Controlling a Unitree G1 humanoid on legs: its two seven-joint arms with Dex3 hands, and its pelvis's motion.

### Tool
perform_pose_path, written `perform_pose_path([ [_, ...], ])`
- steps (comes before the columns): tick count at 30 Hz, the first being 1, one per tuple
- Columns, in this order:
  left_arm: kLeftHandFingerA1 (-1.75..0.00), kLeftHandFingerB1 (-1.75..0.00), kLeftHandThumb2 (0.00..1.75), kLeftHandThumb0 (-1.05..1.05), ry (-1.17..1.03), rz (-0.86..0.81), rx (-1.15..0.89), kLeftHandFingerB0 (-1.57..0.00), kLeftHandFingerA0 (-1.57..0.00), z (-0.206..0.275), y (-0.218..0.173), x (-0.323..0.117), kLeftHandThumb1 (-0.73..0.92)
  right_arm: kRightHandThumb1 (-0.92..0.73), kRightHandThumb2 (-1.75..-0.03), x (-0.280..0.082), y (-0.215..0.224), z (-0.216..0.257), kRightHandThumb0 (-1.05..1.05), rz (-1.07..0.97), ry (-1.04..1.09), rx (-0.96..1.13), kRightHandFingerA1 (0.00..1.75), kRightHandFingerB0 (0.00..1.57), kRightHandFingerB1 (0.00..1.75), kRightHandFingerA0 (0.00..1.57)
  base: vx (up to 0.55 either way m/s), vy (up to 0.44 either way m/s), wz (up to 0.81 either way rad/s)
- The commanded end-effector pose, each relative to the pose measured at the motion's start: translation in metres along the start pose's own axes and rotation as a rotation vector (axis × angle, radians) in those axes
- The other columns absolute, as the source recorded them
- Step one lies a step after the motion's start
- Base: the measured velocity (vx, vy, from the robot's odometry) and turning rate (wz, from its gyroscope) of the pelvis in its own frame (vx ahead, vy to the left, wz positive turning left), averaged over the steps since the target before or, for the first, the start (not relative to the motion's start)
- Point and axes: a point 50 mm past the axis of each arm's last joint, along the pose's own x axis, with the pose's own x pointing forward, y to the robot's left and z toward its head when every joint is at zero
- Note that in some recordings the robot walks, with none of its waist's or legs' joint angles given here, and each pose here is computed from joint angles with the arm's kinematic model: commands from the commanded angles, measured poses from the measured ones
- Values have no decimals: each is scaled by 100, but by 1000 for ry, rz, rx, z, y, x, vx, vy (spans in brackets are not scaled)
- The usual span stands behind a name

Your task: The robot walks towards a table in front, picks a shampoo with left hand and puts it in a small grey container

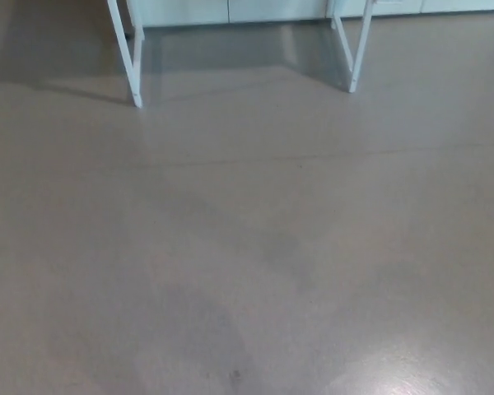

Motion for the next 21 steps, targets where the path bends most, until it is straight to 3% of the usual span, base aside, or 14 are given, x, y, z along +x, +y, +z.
perform_pose_path([
  [1, -52, -43, 57, -20, -40, 8, -38, -51, -65, 5, 9, -1, 58, -66, -59, -1, -6, 2, -23, -12, -36, 9, 46, 52, 41, 66, 16, -25, 31],
  [2, -58, -51, 70, -32, -24, 16, -1, -50, -64, 0, 9, -2, 48, -65, -59, -2, -7, -4, -24, -14, -26, 18, 47, 54, 41, 70, 24, -14, -7],
  [5, -58, -51, 70, -32, -17, 19, 16, -50, -64, -2, 10, -2, 48, -65, -59, -3, -7, -7, -24, -15, -23, 22, 47, 54, 41, 70, 14, -32, -1],
  [6, -47, -42, 57, -25, -17, 6, 47, -52, -61, 0, 11, -2, 58, -66, -59, -4, -5, -8, -24, -11, -23, 0, 47, 55, 41, 72, 81, 83, -8],
  [11, -51, -44, 57, -22, -19, 12, 45, -54, -65, -2, 14, -3, 57, -65, -59, -5, 0, -13, -27, -8, -15, -31, 48, 58, 42, 75, 156, 249, 2],
  [12, -51, -44, 57, -23, -17, 7, 62, -54, -65, -3, 14, -3, 57, -66, -59, -6, 1, -16, -24, -5, -3, -24, 48, 58, 42, 74, 172, 414, -54],
  [13, -58, -51, 70, -33, -20, -5, 76, -48, -62, -3, 14, -4, 47, -67, -60, -5, 0, -15, -24, 0, -1, -31, 48, 56, 42, 72, 169, 402, -6],
  [18, -58, -51, 70, -34, -17, -8, 68, -49, -61, -1, 13, -3, 47, -69, -60, -4, -1, -12, -23, 4, -7, -32, 49, 56, 43, 72, 232, 92, 3],
  [19, -54, -44, 56, -23, -28, -11, 30, -51, -64, 2, 11, -2, 56, -68, -60, -3, 0, -8, -25, 1, -14, -45, 47, 56, 42, 71, 233, -63, 11],
  [20, -52, -44, 57, -23, -29, -10, 27, -52, -65, 3, 10, -1, 58, -67, -59, -2, 1, -7, -25, 2, -15, -53, 48, 57, 42, 72, 205, -87, 12],
  [21, -59, -52, 71, -32, -30, -5, 41, -49, -62, 5, 11, -1, 49, -67, -60, -2, 3, -6, -24, 4, -13, -63, 48, 57, 42, 71, 238, -127, 10],
])
